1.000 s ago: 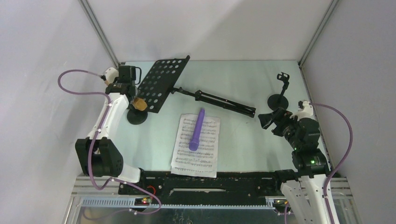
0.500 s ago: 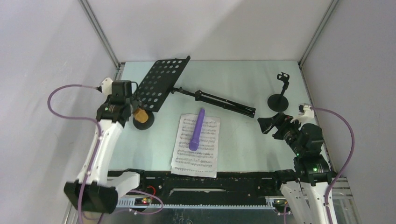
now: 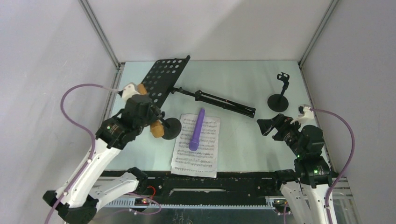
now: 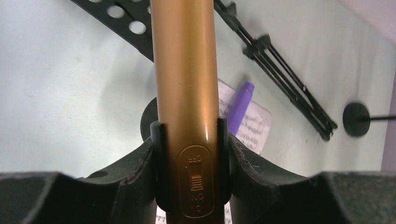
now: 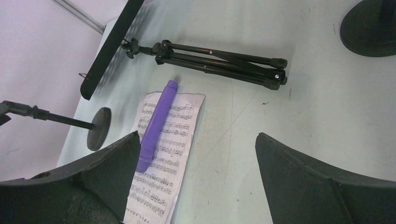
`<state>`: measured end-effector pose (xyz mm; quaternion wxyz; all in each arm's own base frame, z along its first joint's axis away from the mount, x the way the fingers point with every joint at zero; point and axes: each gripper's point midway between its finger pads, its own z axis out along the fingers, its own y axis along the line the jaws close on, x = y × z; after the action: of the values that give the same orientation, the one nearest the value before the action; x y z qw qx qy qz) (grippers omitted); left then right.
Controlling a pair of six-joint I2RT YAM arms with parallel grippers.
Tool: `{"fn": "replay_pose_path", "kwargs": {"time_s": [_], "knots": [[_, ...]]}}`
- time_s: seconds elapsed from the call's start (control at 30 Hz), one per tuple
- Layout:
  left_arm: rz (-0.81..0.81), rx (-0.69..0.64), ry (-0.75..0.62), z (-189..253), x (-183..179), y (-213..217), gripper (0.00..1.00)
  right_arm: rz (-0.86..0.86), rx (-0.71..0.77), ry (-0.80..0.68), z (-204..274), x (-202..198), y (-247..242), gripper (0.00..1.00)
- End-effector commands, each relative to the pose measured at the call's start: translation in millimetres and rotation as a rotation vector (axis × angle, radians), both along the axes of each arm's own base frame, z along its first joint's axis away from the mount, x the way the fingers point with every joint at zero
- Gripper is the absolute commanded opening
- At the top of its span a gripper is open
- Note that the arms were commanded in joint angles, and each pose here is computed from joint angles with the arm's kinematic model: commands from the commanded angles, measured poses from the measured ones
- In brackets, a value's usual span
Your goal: Pack up the instrument practice props
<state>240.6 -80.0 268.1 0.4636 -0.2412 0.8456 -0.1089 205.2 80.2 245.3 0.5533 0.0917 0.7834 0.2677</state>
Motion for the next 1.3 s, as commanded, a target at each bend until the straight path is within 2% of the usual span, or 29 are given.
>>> {"fn": "replay_pose_path", "kwargs": {"time_s": [0.0,0.2,0.3,0.47,0.7,1.07,1.17,1.27], "knots": [[-0.048,-0.098,-0.172,62,13,-38,0.00,0.055,-0.008,-0.068,21,-6,7,0.99],[-0.146,-0.104,-0.227,94,15,-83,0.00,0.110,-0.008,-0.084,23,-14,15,0.99],[-0.196,-0.148,-0.243,106,16,-113,0.00,0.091,-0.009,-0.088,23,-16,12,0.99],[-0.252,-0.177,-0.237,103,15,-176,0.00,0.022,-0.017,-0.105,25,-17,0,0.99],[-0.339,-0.118,-0.193,81,14,-256,0.00,-0.032,-0.043,-0.142,29,-23,-11,0.99],[-0.412,-0.039,-0.139,29,17,-302,0.00,-0.025,-0.064,-0.109,19,-26,-12,1.00],[-0.430,0.008,-0.134,15,14,-310,0.04,-0.011,-0.065,-0.103,17,-27,-10,1.00],[-0.436,0.021,-0.127,4,12,-314,0.15,0.027,-0.063,-0.103,17,-29,-4,1.00]]}}
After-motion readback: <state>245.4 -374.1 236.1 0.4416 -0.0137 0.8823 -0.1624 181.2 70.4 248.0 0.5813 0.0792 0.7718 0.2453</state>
